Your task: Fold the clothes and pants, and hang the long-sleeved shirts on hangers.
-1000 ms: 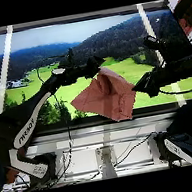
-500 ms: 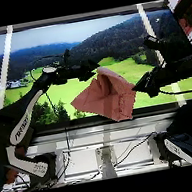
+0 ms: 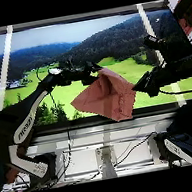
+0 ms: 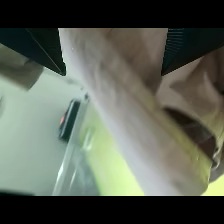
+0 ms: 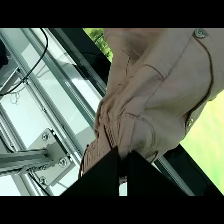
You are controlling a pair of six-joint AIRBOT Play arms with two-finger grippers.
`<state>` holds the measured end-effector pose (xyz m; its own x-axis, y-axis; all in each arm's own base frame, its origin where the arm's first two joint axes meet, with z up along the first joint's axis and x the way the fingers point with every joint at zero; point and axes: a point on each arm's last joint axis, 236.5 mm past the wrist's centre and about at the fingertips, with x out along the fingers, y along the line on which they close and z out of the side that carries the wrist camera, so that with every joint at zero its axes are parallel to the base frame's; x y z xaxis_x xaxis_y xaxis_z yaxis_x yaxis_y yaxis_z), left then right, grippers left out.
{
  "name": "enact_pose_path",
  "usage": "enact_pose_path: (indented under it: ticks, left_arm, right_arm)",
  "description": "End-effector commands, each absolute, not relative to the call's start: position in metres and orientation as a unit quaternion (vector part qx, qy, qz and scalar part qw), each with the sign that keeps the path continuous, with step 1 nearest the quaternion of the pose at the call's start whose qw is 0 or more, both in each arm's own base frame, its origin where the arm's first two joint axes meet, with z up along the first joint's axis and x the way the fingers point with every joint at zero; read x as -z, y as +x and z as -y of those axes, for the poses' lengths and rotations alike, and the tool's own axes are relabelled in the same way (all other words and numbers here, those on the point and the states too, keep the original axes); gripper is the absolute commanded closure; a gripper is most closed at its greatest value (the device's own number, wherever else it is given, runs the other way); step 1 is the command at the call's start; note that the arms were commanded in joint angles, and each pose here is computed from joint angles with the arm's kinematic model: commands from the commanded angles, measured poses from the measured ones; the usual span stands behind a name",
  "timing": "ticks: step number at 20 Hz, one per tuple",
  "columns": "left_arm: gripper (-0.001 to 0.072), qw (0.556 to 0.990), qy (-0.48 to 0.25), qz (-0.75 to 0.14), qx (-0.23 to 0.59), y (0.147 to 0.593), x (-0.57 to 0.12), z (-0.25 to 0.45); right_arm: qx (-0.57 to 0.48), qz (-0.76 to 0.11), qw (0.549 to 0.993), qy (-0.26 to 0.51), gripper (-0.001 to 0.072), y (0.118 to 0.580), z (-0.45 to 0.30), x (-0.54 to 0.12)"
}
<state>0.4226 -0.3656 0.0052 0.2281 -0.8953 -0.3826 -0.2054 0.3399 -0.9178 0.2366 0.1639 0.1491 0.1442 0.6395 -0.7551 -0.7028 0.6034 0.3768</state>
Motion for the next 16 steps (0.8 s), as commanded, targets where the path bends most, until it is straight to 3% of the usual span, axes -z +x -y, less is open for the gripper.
enact_pose_path:
  ticks: [1, 3, 5, 6, 7, 10, 13, 16]
  left_arm:
    - [-0.0002, 0.586, -0.566, -0.528, 0.239, 0.444, -0.002, 0.373]
    - [0.0065, 0.562, -0.591, -0.53, 0.233, 0.442, 0.0, 0.384]
    - [0.0355, 0.538, -0.617, -0.527, 0.229, 0.443, -0.001, 0.393]
    - [0.054, 0.538, -0.621, -0.519, 0.234, 0.446, -0.003, 0.393]
    - [0.0648, 0.55, -0.616, -0.509, 0.244, 0.45, -0.005, 0.391]
    - [0.0694, 0.575, -0.612, -0.469, 0.273, 0.469, -0.021, 0.371]
    - [0.0694, 0.603, -0.593, -0.428, 0.319, 0.482, -0.049, 0.342]
    - [0.0696, 0.658, -0.56, -0.357, 0.355, 0.498, -0.099, 0.308]
  right_arm:
    - [-0.443, -0.479, 0.757, -0.032, 0.0689, 0.237, -0.164, -0.15]
    - [-0.443, -0.479, 0.757, -0.032, 0.0689, 0.237, -0.164, -0.15]
    - [-0.442, -0.477, 0.759, -0.032, 0.0689, 0.239, -0.164, -0.15]
    - [-0.44, -0.475, 0.762, -0.031, 0.0689, 0.241, -0.164, -0.151]
    - [-0.438, -0.472, 0.764, -0.031, 0.0689, 0.243, -0.164, -0.151]
    - [-0.421, -0.449, 0.787, -0.029, 0.069, 0.259, -0.163, -0.155]
    - [-0.368, -0.379, 0.849, -0.028, 0.0689, 0.307, -0.155, -0.171]
    - [-0.297, -0.271, 0.915, -0.024, 0.0689, 0.362, -0.138, -0.207]
